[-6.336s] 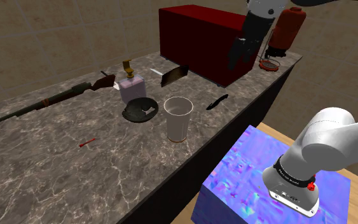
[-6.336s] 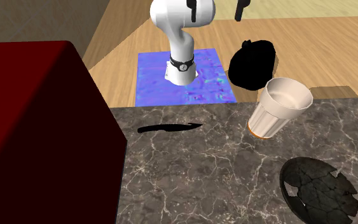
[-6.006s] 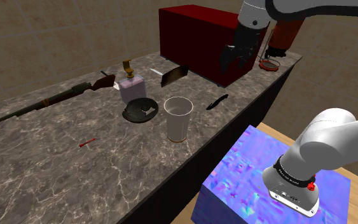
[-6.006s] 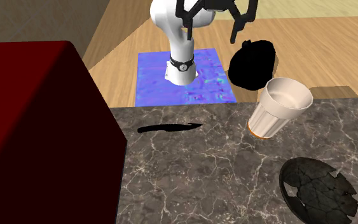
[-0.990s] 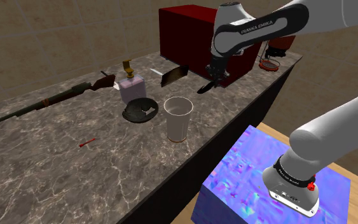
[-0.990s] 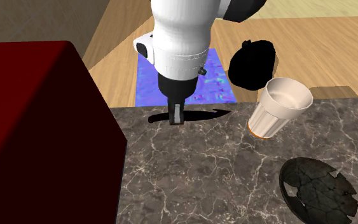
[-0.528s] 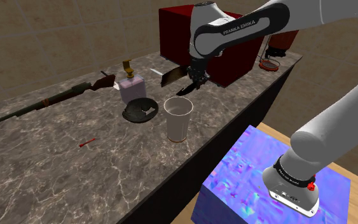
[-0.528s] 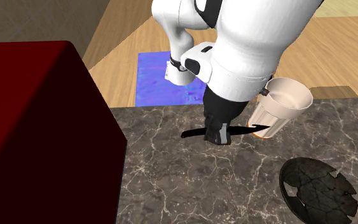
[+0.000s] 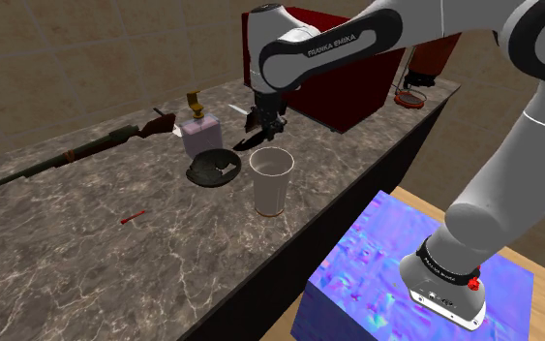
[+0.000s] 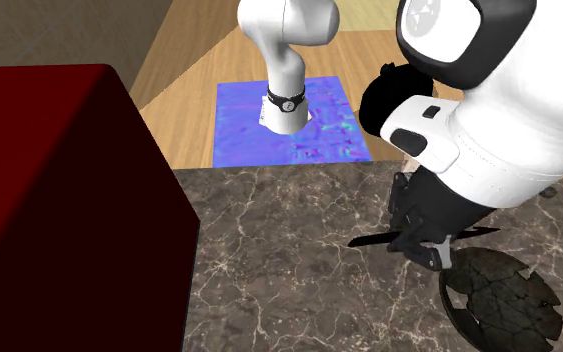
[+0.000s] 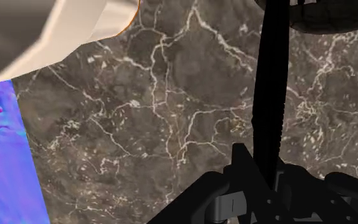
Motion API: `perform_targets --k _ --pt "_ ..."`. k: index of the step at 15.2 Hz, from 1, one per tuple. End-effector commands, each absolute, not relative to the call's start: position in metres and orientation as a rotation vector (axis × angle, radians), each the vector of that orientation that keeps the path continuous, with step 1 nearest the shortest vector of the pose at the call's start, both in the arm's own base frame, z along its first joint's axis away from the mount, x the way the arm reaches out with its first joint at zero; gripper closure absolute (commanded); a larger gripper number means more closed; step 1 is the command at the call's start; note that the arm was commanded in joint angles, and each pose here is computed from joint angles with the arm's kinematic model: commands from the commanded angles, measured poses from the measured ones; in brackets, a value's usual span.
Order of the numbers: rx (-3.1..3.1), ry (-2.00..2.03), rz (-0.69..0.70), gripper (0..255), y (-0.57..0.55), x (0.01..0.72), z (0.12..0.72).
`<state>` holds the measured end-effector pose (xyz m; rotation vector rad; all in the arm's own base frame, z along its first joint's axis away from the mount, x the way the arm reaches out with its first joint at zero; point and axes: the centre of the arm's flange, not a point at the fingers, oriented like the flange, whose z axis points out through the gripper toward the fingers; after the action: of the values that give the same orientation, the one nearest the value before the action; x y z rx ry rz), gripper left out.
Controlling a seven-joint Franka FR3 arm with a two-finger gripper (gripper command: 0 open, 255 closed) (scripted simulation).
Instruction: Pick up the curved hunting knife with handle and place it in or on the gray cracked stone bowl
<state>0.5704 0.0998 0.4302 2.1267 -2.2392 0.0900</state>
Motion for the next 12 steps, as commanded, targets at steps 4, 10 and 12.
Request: perform_targets --k 4,10,12 --pt "2.124 -2.242 0.090 255 0.158 0.606 0.429" --pt "2.124 -2.242 0.090 255 0.226 0.652 0.427" --pt "2.124 -2.242 0.090 255 0.226 0.652 0.416"
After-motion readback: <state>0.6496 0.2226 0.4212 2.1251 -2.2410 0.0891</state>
